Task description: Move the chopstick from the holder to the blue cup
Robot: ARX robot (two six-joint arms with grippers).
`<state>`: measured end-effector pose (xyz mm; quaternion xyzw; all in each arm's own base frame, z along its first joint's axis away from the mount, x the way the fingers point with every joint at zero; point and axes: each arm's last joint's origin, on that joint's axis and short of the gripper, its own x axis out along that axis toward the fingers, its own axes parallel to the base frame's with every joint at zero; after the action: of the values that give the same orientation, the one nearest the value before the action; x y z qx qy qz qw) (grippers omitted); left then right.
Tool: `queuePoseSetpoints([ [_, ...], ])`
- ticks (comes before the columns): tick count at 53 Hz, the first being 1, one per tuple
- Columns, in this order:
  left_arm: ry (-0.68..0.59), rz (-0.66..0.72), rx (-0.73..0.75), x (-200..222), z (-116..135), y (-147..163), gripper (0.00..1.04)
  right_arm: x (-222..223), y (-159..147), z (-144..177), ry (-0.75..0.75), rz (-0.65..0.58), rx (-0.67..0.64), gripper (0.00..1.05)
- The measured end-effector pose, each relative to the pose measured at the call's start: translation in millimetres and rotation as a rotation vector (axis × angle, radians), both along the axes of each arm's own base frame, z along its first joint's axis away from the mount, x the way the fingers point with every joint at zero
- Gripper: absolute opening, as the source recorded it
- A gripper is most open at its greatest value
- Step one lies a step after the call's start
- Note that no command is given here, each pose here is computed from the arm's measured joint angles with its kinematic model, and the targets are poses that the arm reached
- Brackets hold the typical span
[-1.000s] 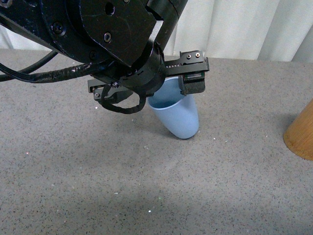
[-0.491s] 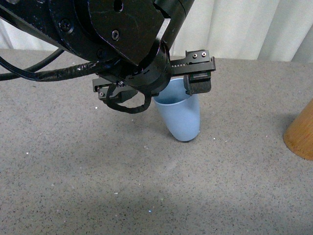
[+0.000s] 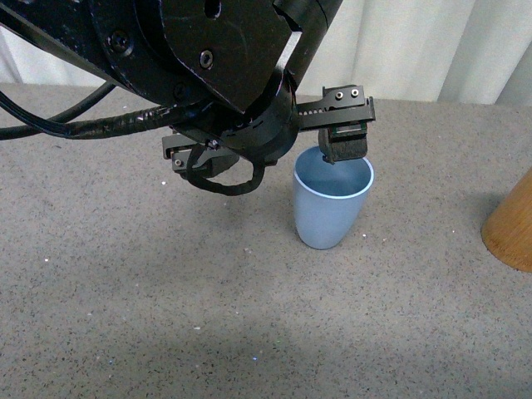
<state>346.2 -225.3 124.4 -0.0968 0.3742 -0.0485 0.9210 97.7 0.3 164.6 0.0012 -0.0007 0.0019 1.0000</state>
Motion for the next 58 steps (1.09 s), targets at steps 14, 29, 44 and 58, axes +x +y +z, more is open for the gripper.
queuePoseSetpoints([
  [14, -0.037, 0.087, -0.028, 3, 13, 15, 0.98, 0, 0, 0, 0.000, 0.000, 0.000, 0.95],
  [29, -0.638, 0.096, 0.107, -43, 17, 99, 0.61, 0, 0, 0, 0.000, -0.001, 0.000, 0.95],
  [44, -0.664, 0.092, 0.182, -162, 27, 219, 0.11, 0, 0, 0, 0.000, 0.000, 0.000, 0.95],
  [58, -0.780, 0.102, 0.189, -249, 45, 225, 0.04, 0, 0, 0, 0.001, -0.002, 0.000, 0.95],
])
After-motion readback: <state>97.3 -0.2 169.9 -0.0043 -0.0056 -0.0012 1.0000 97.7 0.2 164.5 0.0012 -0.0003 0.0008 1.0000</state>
